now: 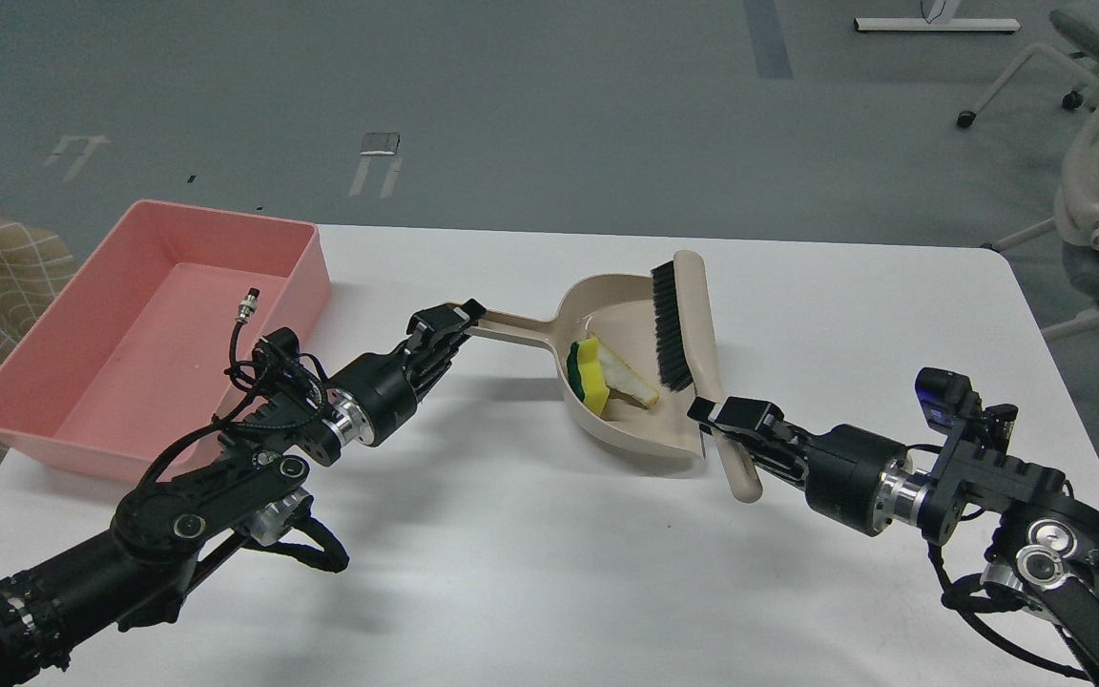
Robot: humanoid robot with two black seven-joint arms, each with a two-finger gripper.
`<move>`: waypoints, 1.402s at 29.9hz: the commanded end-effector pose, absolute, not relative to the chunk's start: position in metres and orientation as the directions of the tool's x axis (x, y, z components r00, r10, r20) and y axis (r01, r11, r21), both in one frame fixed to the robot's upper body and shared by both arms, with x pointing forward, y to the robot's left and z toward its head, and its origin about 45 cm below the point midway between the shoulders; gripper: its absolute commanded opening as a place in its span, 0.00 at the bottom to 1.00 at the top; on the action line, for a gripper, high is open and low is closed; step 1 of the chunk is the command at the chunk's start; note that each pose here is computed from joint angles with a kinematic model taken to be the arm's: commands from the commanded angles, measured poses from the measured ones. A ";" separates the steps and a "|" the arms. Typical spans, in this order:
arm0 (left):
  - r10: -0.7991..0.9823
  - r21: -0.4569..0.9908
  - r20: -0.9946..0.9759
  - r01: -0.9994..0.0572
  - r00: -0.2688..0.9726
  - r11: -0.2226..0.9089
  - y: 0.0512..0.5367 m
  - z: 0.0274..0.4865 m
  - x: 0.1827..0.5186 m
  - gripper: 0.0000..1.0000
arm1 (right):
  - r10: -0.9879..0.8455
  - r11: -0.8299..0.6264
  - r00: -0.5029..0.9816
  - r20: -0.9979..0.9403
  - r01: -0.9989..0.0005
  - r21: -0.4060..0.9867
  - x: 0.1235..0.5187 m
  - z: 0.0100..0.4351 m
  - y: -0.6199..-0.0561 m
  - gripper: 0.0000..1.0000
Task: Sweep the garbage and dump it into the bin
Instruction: 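Lift the dustpan with the left gripper over the pink bin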
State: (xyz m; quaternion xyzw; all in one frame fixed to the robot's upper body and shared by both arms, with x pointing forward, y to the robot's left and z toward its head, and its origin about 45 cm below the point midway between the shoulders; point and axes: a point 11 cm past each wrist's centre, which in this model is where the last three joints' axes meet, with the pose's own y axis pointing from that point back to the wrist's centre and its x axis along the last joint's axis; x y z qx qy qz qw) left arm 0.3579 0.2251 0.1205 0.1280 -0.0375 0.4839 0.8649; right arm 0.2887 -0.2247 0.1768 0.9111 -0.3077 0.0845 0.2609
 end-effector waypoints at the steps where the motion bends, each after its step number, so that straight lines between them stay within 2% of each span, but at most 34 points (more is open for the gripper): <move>1: 0.865 0.157 0.134 -0.872 0.484 0.463 0.233 0.129 0.366 0.00 | -0.562 -0.635 0.756 0.335 -0.654 0.411 0.297 0.187 -0.249 0.00; 6: 0.912 0.116 0.037 -0.908 0.408 0.401 0.253 0.143 0.376 0.01 | -0.675 -0.513 0.658 0.333 -0.743 0.430 0.310 0.190 -0.312 0.00; 10: 0.932 0.065 0.002 -0.930 0.362 0.361 0.268 0.161 0.384 0.01 | -0.716 -0.452 0.615 0.330 -0.769 0.452 0.306 0.186 -0.346 0.00; 16: 0.952 -0.016 0.004 -0.952 0.307 0.307 0.301 0.198 0.393 0.01 | -0.753 -0.398 0.578 0.313 -0.780 0.482 0.296 0.173 -0.370 0.00; 22: 0.979 -0.077 -0.024 -0.977 0.201 0.199 0.375 0.237 0.388 0.01 | -0.768 -0.380 0.561 0.309 -0.788 0.485 0.292 0.171 -0.378 0.00; 24: 0.990 -0.120 -0.061 -0.985 0.128 0.120 0.416 0.255 0.380 0.01 | -0.780 -0.377 0.551 0.297 -0.792 0.481 0.292 0.169 -0.378 0.00; 27: 0.997 -0.127 -0.046 -0.990 0.065 0.059 0.452 0.265 0.365 0.00 | -0.797 -0.363 0.533 0.286 -0.800 0.478 0.292 0.166 -0.382 0.00; 34: 0.994 -0.088 0.111 -0.996 -0.012 -0.002 0.530 0.299 0.318 0.00 | -0.801 -0.362 0.528 0.283 -0.803 0.474 0.293 0.166 -0.381 0.00; 42: 0.975 -0.051 0.203 -0.995 -0.089 -0.080 0.593 0.320 0.290 0.01 | -0.807 -0.360 0.520 0.281 -0.810 0.463 0.294 0.168 -0.381 0.00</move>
